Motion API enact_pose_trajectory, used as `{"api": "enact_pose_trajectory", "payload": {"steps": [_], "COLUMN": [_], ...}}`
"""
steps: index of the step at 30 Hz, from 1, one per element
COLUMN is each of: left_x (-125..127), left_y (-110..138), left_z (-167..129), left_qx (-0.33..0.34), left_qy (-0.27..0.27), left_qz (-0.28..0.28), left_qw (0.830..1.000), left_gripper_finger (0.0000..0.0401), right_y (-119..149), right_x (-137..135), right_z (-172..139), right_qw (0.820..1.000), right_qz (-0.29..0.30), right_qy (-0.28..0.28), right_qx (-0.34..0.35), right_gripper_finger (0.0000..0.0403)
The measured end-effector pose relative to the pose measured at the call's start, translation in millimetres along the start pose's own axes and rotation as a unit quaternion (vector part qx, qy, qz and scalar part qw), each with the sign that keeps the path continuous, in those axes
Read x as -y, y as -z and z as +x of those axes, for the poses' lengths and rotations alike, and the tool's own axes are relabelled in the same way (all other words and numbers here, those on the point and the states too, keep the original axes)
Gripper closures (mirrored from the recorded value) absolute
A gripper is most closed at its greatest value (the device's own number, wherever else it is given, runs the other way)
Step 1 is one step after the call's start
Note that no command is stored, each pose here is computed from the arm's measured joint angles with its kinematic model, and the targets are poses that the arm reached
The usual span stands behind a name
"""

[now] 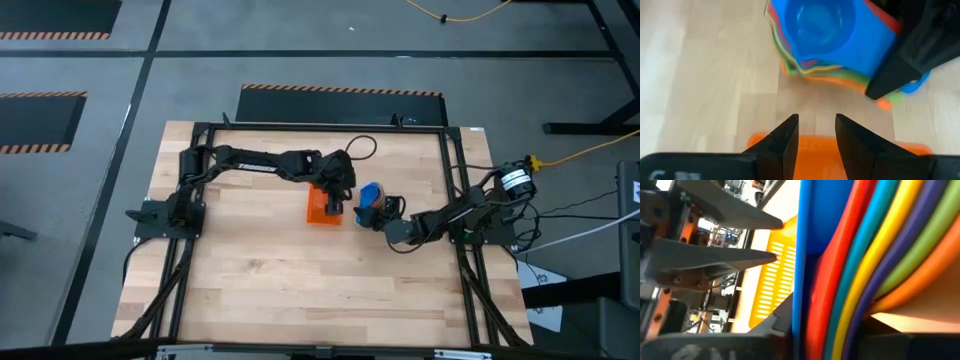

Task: Nest measuring cups in basket
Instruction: Put the nested measuring cups into the orange bin

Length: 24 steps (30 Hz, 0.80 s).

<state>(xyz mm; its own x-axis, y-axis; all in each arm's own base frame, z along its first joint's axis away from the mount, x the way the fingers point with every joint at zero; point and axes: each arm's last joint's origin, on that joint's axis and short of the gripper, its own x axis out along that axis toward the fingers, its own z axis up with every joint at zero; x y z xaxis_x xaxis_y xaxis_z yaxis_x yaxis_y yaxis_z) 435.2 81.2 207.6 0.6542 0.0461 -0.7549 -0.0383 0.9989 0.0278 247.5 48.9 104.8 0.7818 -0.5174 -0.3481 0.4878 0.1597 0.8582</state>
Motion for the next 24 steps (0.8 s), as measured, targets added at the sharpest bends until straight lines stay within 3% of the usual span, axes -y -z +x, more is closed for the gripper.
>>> {"api": "enact_pose_trajectory", "payload": {"steps": [9, 18, 24], "left_x": [5.5, 19.9, 25.6], "left_y": [-17.3, -24.6, -12.3], "left_z": [-66.9, -171.6, -235.3], "left_qx": [0.025, 0.078, 0.097], "left_qy": [-0.009, -0.01, -0.026], "left_qz": [0.022, 0.035, 0.027], "left_qw": [0.999, 0.996, 0.995], "left_gripper_finger": [0.028, 0.028, 0.028], "right_y": [-14.5, -21.0, -25.7], "right_x": [-29.7, -76.9, -109.2], "right_z": [-14.4, -21.5, -9.7], "right_qw": [0.998, 0.985, 0.972], "right_qz": [-0.02, -0.046, -0.088], "right_qy": [-0.06, -0.15, -0.187], "right_qx": [-0.009, -0.068, -0.111], "right_gripper_finger": [0.0314, 0.0314, 0.0314]}}
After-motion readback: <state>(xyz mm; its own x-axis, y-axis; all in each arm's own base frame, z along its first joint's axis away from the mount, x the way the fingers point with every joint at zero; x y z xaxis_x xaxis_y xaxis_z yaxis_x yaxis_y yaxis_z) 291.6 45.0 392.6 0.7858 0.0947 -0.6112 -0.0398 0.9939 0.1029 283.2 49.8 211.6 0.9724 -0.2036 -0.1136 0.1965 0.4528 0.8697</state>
